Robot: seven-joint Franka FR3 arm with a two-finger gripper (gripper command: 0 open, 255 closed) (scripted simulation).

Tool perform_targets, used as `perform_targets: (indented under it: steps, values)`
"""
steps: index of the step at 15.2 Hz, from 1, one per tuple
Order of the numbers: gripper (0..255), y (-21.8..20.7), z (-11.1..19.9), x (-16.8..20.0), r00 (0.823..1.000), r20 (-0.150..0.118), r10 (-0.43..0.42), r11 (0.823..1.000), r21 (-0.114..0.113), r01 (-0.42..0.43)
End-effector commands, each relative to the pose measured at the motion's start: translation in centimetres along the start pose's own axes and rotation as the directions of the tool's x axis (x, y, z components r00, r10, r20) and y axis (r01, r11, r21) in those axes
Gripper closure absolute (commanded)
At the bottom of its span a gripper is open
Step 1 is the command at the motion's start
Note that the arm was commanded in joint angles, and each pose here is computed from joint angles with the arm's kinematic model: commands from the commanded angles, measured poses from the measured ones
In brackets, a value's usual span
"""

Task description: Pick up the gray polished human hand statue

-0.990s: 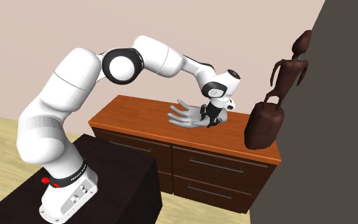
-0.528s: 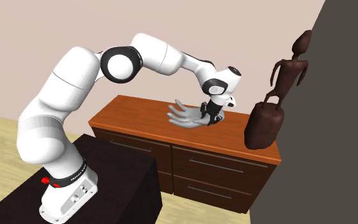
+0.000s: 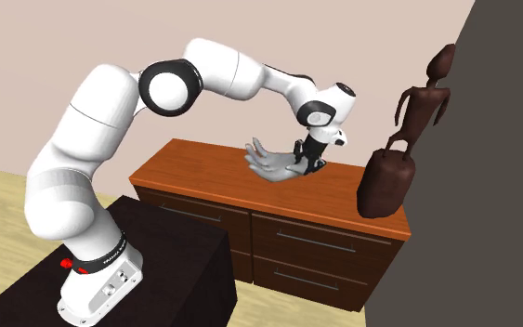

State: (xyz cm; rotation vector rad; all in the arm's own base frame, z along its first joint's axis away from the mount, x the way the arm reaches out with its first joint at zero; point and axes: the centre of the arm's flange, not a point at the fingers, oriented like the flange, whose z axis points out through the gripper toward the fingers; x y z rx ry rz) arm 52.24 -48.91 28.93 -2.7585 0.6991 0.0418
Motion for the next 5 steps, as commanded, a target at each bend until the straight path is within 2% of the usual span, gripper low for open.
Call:
perform_targets:
  steps: [1,5]
  values:
    - [255,-0.3,-1.1,-0.1,1.000,-0.002,-0.001,1.000,0.000,0.001]
    - [255,-0.6,-2.2,-0.2,1.000,-0.002,-0.001,1.000,0.000,0.001]
